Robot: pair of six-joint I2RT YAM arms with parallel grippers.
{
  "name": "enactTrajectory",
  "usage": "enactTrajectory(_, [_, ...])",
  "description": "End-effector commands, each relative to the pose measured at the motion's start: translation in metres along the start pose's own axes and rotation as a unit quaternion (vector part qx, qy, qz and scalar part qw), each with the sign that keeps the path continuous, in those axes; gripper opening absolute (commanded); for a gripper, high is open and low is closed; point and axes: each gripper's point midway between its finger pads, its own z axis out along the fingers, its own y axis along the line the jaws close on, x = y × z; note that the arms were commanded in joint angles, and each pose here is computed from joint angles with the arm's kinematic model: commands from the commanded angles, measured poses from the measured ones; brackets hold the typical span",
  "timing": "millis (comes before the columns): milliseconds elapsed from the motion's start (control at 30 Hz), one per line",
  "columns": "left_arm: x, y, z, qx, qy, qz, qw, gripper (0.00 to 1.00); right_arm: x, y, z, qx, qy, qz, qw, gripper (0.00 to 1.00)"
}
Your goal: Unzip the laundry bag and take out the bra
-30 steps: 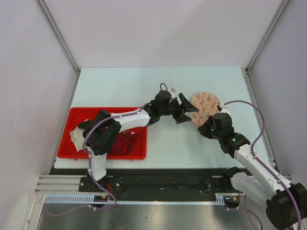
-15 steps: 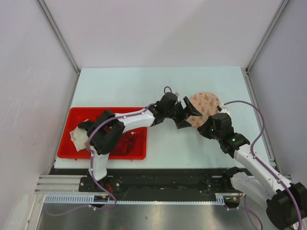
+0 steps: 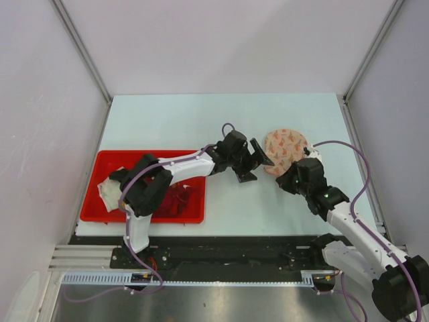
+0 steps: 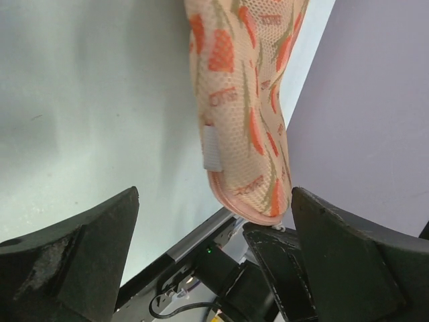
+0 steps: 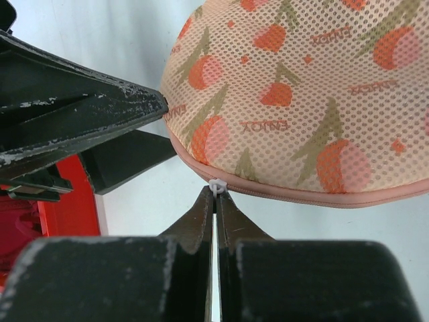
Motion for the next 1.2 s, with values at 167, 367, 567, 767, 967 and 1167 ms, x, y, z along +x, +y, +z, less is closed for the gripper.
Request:
enactTrajectory(167, [0.004, -0.061, 0.010, 0.059, 0.006, 0.017, 0.998, 0.88, -0.010, 0.006, 0.000, -0.005, -0.021, 0.006, 1.000, 0.00])
enactTrajectory(367, [0.006, -0.059, 0.014, 0.052, 0.005, 0.014, 0.999, 0.67, -0.010, 0.007, 0.000, -0.008, -0.019, 0.007, 1.000, 0.00])
enactTrajectory(567, [0.005, -0.051, 0.015, 0.040, 0.003, 0.015, 0.999, 0.54, -0.010, 0.008, 0.001, -0.010, -0.020, 0.008, 1.000, 0.00])
enactTrajectory(767, [-0.007, -0.045, 0.011, 0.040, 0.002, 0.003, 0.999, 0.01, -0.011, 0.007, 0.001, -0.010, -0.021, 0.001, 1.000, 0.00])
enactTrajectory(967, [-0.064, -0.036, -0.015, 0.048, -0.037, 0.004, 0.998, 0.00, -0.021, -0.012, -0.005, 0.011, -0.030, 0.000, 1.000, 0.00])
enactTrajectory(1167, [-0.095, -0.024, -0.020, 0.029, -0.057, 0.026, 0.998, 0.00, -0.020, -0.043, 0.004, 0.056, -0.023, -0.012, 0.998, 0.00])
